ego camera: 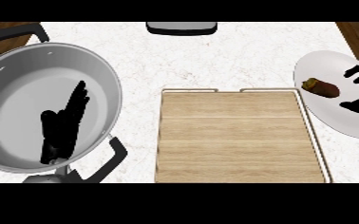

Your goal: Pick the sweet potato from the tray and place it in the plate

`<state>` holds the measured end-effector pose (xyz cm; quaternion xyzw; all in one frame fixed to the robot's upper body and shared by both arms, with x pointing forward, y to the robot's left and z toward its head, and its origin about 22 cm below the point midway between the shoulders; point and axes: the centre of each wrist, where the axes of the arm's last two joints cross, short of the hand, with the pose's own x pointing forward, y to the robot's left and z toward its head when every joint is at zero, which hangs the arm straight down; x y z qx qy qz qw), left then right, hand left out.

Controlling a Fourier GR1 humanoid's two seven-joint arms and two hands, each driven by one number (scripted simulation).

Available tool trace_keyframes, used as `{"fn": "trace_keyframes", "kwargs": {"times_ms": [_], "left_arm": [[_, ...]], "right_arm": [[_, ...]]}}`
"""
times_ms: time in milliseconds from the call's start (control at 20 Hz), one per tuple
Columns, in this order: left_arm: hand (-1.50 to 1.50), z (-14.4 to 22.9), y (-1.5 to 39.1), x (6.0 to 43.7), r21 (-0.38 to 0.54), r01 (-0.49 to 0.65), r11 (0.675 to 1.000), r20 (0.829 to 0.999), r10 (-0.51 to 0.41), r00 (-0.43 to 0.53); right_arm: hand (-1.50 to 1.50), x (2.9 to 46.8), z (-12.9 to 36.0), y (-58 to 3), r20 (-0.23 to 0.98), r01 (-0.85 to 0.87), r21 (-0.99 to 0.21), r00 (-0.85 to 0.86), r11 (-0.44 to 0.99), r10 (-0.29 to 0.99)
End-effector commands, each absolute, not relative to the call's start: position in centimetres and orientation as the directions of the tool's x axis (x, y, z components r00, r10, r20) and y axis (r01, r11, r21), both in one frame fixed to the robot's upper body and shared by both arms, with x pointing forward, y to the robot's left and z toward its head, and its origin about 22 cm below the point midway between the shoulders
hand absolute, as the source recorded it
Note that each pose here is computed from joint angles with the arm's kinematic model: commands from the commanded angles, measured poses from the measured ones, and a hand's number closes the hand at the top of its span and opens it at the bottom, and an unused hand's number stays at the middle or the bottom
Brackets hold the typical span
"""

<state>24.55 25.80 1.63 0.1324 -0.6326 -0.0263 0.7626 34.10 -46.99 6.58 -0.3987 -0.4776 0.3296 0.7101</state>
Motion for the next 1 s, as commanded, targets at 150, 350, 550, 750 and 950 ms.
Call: {"fn": "trace_keyframes", "kwargs": {"times_ms": [150, 350, 550, 750, 950], "left_arm": [[0.0, 0.3, 23.8, 25.6, 0.198, -0.092, 0.976, 0.946, -0.166, 0.278], [0.0, 0.0, 24.4, 24.3, 0.193, -0.122, 0.973, 0.949, -0.154, 0.273], [0.0, -0.1, 25.5, 24.2, 0.199, -0.115, 0.973, 0.947, -0.16, 0.278], [0.0, -0.4, 24.0, 24.0, 0.206, -0.106, 0.973, 0.945, -0.169, 0.279], [0.0, -0.4, 25.9, 23.5, 0.182, -0.099, 0.978, 0.951, -0.15, 0.271]], "right_arm": [[-1.5, 34.7, 6.7, -47.0, 0.663, 0.025, -0.747, 0.102, 0.665, 0.741], [-1.5, 34.5, 8.1, -48.3, 0.867, 0.195, -0.476, -0.06, 0.858, 0.495], [-1.5, 31.4, 6.7, -51.3, 0.928, 0.218, -0.346, -0.067, 0.913, 0.367], [-1.5, 29.9, 6.5, -52.8, 0.946, 0.194, -0.303, -0.057, 0.933, 0.319], [-1.5, 28.5, 6.2, -53.8, 0.952, 0.174, -0.274, -0.091, 0.946, 0.293]]}}
